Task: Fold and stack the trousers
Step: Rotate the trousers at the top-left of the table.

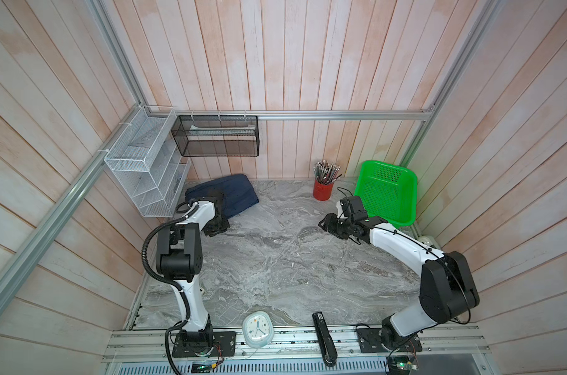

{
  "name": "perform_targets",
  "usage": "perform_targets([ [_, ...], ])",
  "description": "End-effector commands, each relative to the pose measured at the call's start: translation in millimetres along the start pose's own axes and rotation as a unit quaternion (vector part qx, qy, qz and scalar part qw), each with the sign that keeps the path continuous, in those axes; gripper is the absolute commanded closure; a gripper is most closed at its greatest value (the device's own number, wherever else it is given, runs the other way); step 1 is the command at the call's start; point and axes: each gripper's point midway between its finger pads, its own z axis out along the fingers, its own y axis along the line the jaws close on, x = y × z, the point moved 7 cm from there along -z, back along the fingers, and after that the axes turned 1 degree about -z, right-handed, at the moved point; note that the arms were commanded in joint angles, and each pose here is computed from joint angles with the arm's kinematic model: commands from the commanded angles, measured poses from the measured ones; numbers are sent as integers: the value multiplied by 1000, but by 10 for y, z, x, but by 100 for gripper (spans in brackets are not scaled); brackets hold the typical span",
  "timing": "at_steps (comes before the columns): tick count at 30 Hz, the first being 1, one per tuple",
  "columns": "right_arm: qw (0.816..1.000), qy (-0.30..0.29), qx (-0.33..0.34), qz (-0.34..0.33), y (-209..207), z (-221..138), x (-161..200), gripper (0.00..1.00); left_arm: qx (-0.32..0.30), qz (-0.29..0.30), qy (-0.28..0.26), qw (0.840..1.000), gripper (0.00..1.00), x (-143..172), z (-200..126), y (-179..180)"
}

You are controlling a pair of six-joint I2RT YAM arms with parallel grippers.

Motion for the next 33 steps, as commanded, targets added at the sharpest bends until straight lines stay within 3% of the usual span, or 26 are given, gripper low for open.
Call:
perform_targets([
  [1,1000,-4,2,-2,-6,-71,33,47,-23,-24,-15,999,66,-194,191,140],
  [10,1000,-11,7,-3,-16,-107,8,46,-77,-33,-26,996,65,-510,410,413],
  [15,1000,-13,10,-5,-22,-114,-14,46,-92,-31,-58,994,65,-785,310,414],
  [25,1000,-23,8,-6,-9,-156,-67,46,-70,-23,-101,992,49,-1112,46,310],
  [29,999,-37,3,-19,26,-204,-114,46,-41,-3,-124,991,44,-1067,-305,179],
  [33,994,-95,3,-55,83,-354,-241,46,28,25,-169,985,40,-811,-900,-47],
])
